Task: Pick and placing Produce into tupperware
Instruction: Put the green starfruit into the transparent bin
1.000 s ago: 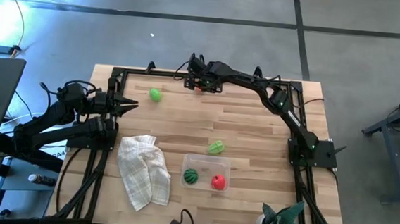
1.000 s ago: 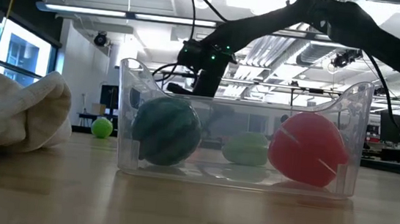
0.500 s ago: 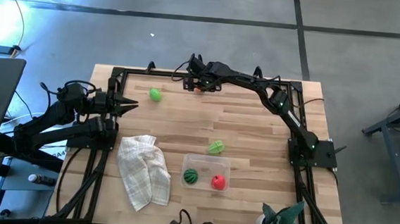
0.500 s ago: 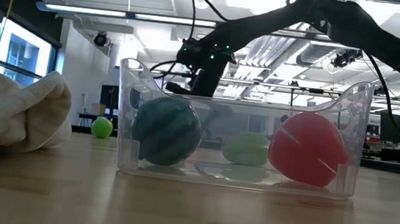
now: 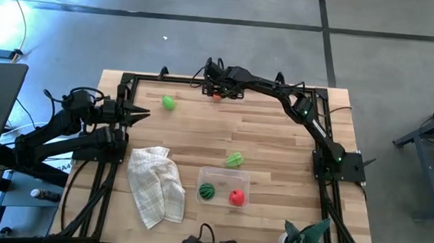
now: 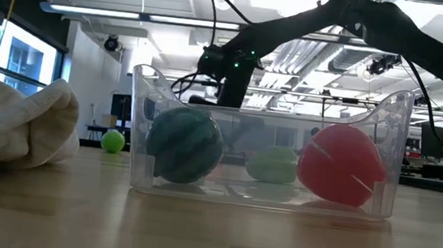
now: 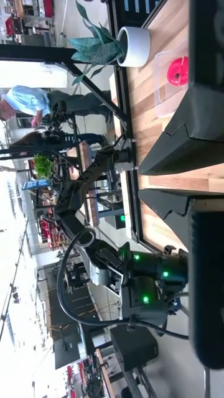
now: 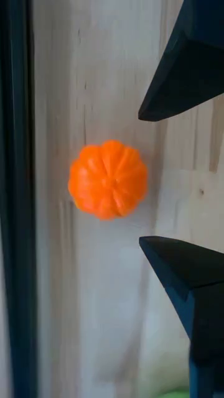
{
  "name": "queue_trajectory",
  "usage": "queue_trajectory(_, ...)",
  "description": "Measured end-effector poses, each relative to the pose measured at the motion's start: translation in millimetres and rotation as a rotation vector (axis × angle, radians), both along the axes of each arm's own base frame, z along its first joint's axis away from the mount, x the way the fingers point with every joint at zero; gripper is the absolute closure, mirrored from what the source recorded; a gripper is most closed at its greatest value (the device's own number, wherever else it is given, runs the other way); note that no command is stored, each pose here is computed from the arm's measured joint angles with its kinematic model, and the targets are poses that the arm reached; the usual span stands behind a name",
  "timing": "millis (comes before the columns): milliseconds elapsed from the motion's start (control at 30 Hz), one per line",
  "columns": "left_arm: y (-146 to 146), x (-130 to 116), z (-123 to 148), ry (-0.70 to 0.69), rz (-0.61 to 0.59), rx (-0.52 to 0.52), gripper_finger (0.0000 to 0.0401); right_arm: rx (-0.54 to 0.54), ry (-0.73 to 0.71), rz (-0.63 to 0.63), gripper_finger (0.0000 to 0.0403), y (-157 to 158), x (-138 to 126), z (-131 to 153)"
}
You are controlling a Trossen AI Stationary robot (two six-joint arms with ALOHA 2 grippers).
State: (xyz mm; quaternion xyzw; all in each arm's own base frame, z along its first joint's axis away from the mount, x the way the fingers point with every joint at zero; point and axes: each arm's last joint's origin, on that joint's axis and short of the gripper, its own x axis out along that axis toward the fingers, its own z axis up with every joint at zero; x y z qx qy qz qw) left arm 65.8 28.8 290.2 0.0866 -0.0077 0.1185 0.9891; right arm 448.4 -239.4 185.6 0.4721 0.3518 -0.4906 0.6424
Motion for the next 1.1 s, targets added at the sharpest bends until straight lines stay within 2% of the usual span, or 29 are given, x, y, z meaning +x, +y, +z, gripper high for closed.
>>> queue_trajectory(133,0,0,0,0.0,0.0,0.0,0.0364,0.022,-0.026,-0.092,0.0096,-7,-4,0)
queue_trajectory(300,0,0,0,0.0,0.0,0.0,0.0364,0.068,-0.034,-0.138,0.0096,-9,-1,-14)
queue_trajectory(500,0,0,0,0.0,0.0,0.0,0.0364,0.078,-0.057,-0.111,0.0096,-8,0,-11)
queue_trajectory(733,0,0,0,0.0,0.0,0.0,0.0364,0.081,-0.063,-0.161,0.0096,-8,0,-12)
queue_trajectory(1100,0,0,0,0.0,0.0,0.0,0.0364,0.217,-0.109,-0.264,0.0096,-18,-8,-13)
